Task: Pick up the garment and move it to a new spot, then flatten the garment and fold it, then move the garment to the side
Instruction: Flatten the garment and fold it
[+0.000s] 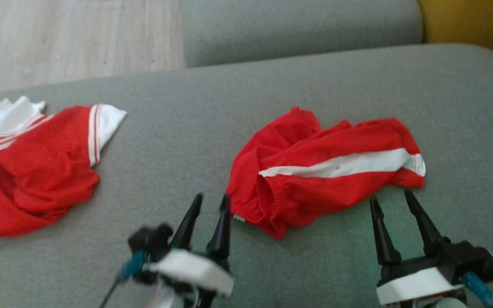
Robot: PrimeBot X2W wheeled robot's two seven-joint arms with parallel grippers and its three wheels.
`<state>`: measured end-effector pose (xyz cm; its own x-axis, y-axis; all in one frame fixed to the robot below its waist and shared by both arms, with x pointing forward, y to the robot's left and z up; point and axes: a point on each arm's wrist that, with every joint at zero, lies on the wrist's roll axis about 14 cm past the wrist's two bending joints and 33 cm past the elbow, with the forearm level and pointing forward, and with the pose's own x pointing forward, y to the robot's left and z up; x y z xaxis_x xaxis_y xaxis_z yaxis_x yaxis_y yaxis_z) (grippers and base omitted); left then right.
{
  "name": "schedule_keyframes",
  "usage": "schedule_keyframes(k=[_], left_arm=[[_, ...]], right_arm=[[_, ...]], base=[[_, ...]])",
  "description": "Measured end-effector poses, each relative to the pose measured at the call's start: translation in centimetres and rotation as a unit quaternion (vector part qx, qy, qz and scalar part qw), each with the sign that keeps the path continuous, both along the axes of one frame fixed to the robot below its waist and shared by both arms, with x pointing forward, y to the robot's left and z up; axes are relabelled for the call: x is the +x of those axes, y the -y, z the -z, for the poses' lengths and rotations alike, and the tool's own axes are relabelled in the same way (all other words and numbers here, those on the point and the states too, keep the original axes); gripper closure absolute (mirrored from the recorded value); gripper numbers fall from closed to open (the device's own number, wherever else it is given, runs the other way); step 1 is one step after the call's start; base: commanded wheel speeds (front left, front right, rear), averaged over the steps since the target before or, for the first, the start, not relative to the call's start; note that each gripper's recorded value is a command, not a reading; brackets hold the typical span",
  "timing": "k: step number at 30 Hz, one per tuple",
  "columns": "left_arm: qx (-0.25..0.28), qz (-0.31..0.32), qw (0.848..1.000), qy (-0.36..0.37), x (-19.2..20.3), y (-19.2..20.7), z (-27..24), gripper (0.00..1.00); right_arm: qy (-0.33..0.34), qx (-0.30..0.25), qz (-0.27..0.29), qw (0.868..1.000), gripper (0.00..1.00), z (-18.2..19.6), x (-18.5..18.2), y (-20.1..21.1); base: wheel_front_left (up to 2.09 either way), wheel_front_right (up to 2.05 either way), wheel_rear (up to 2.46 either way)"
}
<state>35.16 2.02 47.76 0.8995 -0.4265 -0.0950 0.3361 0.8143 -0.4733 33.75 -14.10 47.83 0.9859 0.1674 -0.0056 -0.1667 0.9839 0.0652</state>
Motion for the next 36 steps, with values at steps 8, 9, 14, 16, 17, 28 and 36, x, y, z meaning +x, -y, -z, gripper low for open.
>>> schedule_keyframes(k=[8, 9, 14, 16, 17, 28, 36], left_arm=[[-0.144, 0.117, 0.971, -0.15, 1.4, 7.1, -0.5, 0.0], [-0.157, 0.121, 0.965, -0.17, 1.4, 7.7, -0.4, 0.0], [-0.194, 0.121, 0.944, -0.237, 2.3, 8.9, 0.5, 0.0], [-0.221, 0.118, 0.935, -0.251, 2.9, 9.2, 0.3, 0.0], [-0.232, 0.117, 0.93, -0.259, 3.1, 9.3, 0.3, 0.0], [-0.272, 0.112, 0.906, -0.306, 3.6, 10.0, 1.0, 1.0], [-0.183, 0.131, 0.948, -0.226, 3.9, 9.3, 0.9, 1.0]], right_arm=[[-0.001, -0.013, 0.003, 1.0, 0.0, 0.2, 1.7, 0.3], [-0.002, -0.014, 0.005, 1.0, 0.0, 0.2, 1.7, 0.5], [-0.013, -0.016, 0.018, 1.0, 0.0, 0.9, 1.4, 1.3], [-0.016, -0.017, 0.024, 0.999, 0.0, 1.0, 1.3, 1.7], [-0.017, -0.018, 0.027, 0.999, 0.0, 1.1, 1.3, 1.8], [-0.019, -0.021, 0.04, 0.999, 0.0, 1.1, 1.0, 2.6], [-0.017, -0.016, 0.031, 0.999, 0.0, 1.1, 1.7, 2.1]], base=[[0.0, 0.0, 0.0], [0.0, 0.0, 0.0], [0.0, 0.0, 0.0], [0.0, 0.0, 0.0], [0.0, 0.0, 0.0], [0.0, 0.0, 0.0], [0.0, 0.0, 0.0]])
